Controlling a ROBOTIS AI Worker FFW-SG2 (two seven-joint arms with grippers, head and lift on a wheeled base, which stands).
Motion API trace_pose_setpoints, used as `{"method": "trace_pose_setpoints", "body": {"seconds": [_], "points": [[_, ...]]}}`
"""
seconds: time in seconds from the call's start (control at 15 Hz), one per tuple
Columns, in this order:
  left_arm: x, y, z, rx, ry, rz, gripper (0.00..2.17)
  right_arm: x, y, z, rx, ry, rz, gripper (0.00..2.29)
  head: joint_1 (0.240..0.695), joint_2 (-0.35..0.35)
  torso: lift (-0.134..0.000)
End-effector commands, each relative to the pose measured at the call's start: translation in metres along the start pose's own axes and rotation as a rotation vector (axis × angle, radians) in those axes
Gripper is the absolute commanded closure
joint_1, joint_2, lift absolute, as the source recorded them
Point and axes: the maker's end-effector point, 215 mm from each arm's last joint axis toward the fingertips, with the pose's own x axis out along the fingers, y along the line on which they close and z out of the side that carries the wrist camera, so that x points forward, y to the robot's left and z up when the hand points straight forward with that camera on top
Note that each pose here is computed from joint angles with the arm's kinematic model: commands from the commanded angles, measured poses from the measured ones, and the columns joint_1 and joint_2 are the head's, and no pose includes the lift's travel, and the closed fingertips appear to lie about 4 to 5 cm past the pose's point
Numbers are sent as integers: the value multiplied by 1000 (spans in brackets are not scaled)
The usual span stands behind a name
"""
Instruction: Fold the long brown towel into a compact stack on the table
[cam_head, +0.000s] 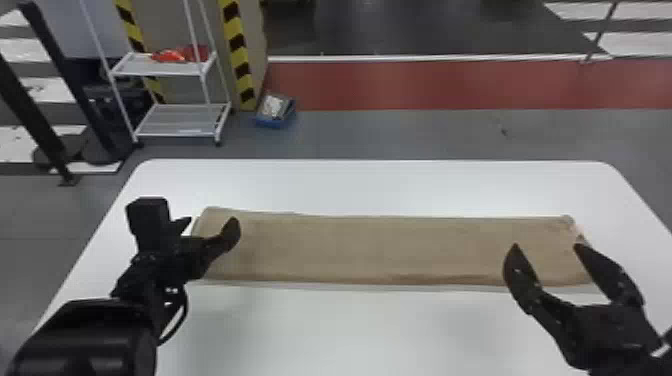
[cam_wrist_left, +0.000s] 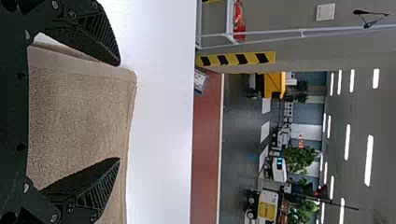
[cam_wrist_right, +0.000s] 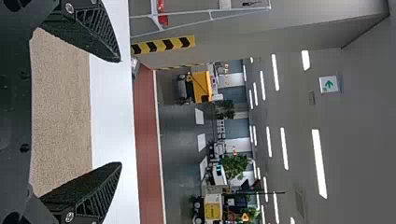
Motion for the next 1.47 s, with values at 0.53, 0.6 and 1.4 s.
{"method": "trace_pose_setpoints", "body": {"seconds": [0.53,0.6,1.4], "points": [[-3,29,-48,4,140,45,282,1,7,-1,15,0,14,97,695,93,-112],[-3,28,-47,6,139,43,336,1,7,-1,15,0,14,97,695,95,-112],[-38,-32,20,56,28,26,2034,1,1,3,20,-8,15,97,695,77,-112]]}}
